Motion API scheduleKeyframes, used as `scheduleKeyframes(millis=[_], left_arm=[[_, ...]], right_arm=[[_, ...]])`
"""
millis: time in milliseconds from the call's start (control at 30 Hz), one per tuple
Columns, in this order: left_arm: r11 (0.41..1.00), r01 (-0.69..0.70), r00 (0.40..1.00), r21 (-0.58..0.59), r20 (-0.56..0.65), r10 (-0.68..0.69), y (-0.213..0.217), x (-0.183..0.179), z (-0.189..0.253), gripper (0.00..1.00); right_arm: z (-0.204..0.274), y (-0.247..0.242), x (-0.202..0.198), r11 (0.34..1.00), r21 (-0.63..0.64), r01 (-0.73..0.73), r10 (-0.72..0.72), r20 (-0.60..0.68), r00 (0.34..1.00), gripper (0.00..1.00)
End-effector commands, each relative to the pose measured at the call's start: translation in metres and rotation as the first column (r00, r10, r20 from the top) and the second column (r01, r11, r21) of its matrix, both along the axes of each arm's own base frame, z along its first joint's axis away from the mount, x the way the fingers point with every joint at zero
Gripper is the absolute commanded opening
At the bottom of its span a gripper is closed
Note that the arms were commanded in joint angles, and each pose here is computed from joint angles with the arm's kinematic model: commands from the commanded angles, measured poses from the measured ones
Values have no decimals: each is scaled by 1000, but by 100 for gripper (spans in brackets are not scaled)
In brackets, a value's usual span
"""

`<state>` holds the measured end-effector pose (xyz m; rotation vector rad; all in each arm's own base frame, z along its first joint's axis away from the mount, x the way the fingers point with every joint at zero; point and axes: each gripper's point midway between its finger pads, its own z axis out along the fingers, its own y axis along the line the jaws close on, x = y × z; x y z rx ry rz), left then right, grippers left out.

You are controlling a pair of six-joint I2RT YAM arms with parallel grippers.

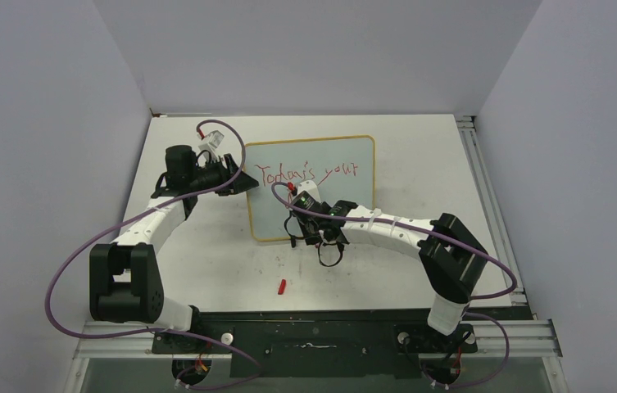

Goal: Write a sentence on the whiteboard

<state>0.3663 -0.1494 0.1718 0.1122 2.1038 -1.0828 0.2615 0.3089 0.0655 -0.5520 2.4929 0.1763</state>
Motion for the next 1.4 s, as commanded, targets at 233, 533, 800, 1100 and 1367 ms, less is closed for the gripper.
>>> scheduleKeyframes(millis=[233, 533, 800, 1100, 1367], left_arm=[[999, 47, 996, -24, 79, -45, -8, -4, 24, 44], [999, 46, 996, -23, 79, -44, -8, -3, 24, 44], [999, 46, 996, -23, 79, -44, -8, -3, 24, 44], [999, 46, 996, -23, 79, -44, -8, -4, 24, 44], [999, 47, 996, -24, 82, -45, -8, -5, 25, 44]], right_arm=[[18, -8, 17, 999, -1, 54, -54, 47, 997, 5], [27, -6, 27, 998, 9, 56, -57, 69, 996, 5], [30, -3, 31, 999, 10, 49, -50, 75, 996, 5], [18, -11, 20, 998, 3, 57, -57, 47, 997, 5], [8, -12, 10, 999, -2, 53, -52, 22, 998, 5]])
